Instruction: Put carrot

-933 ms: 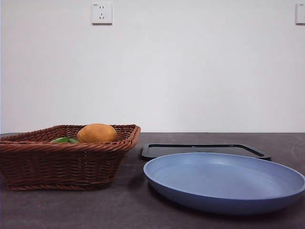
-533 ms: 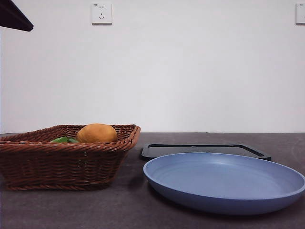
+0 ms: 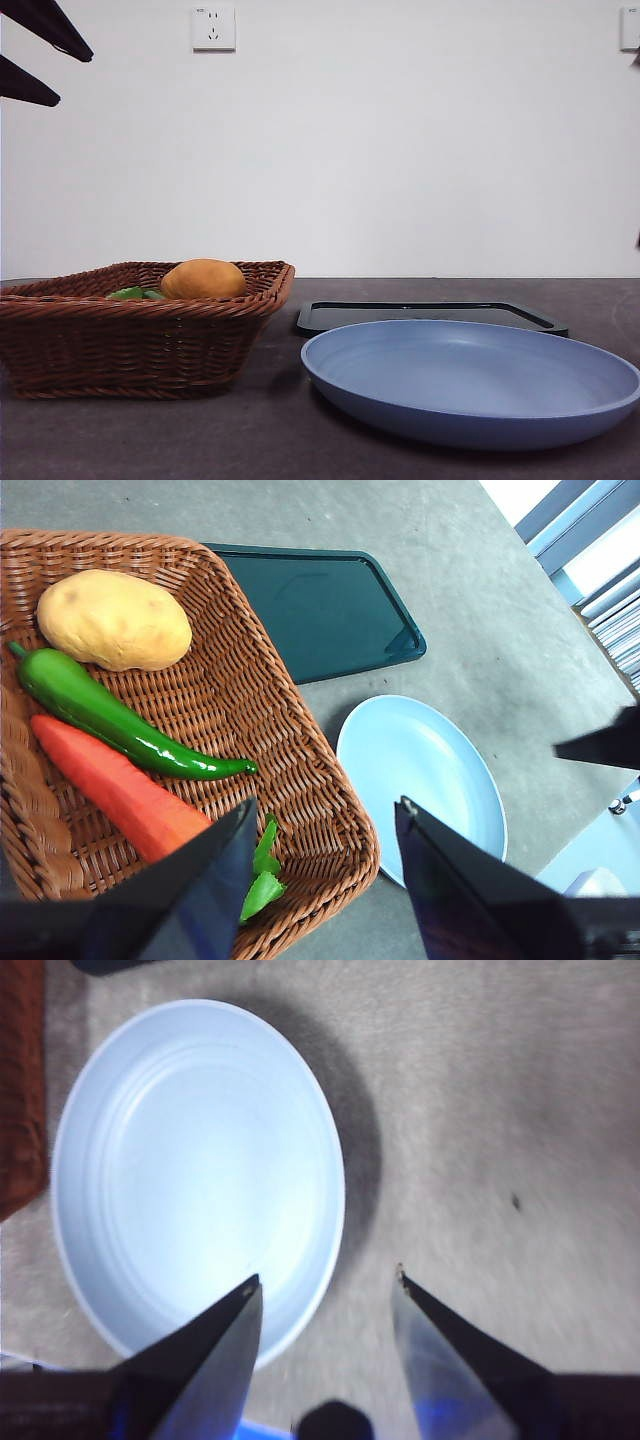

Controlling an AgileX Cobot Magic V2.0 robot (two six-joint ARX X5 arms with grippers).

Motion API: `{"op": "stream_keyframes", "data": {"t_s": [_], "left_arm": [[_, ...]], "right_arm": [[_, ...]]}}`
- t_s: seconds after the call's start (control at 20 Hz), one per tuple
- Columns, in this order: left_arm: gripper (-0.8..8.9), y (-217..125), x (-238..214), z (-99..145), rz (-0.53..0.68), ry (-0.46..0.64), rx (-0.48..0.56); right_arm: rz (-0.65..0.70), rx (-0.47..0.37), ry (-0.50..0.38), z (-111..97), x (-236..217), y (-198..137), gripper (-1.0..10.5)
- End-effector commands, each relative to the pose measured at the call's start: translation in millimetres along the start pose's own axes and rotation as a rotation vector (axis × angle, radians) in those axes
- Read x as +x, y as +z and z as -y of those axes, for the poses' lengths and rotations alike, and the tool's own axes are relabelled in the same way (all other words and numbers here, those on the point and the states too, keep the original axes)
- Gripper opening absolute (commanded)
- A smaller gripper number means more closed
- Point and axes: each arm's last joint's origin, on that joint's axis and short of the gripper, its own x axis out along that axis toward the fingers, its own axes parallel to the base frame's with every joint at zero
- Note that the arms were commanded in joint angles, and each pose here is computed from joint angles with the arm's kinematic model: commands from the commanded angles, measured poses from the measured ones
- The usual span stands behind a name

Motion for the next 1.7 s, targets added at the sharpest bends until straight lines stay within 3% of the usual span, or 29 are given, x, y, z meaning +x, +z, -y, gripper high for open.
{"op": "stream_keyframes", "data": {"t_s": [0.05,0.45,0.55,0.8,0.95,1.05,1.2,1.4,1.7], "left_arm": [[2.49,3.1,-0.7,2.2,0.002,-0.003,0.022],[2.49,0.6,-0.7,1.6,-0.020,0.003,0.009],[2.49,0.6,-0.7,1.6,-0.020,0.003,0.009],[2.49,0.2,-0.7,1.6,-0.023,0.003,0.007],[2.68,0.0,-0.7,1.6,-0.025,0.003,0.005],[3.53,-1.4,-0.7,1.4,-0.038,0.004,-0.003],[3.54,-5.4,1.7,3.7,-0.077,0.009,-0.017],[3.48,-6.9,16.3,7.3,-0.113,0.132,-0.061],[3.48,3.3,74.3,12.5,-0.357,0.353,-0.046]], "right_arm": [[-0.022,-0.010,0.005,1.6,14.7,10.9,2.3],[-0.133,-0.037,0.020,1.3,74.6,23.2,2.3],[-0.144,-0.025,0.016,3.1,80.4,23.7,1.5],[-0.145,-0.015,0.014,3.6,80.8,23.8,0.1],[-0.142,-0.014,0.015,3.5,79.8,23.9,0.0],[-0.131,-0.009,0.014,3.0,72.5,23.3,0.0],[-0.063,-0.004,0.017,0.2,45.8,21.7,0.0],[0.070,-0.003,0.015,-3.3,1.3,14.1,0.0],[0.191,-0.034,0.025,-12.1,-36.5,0.9,0.0]]}}
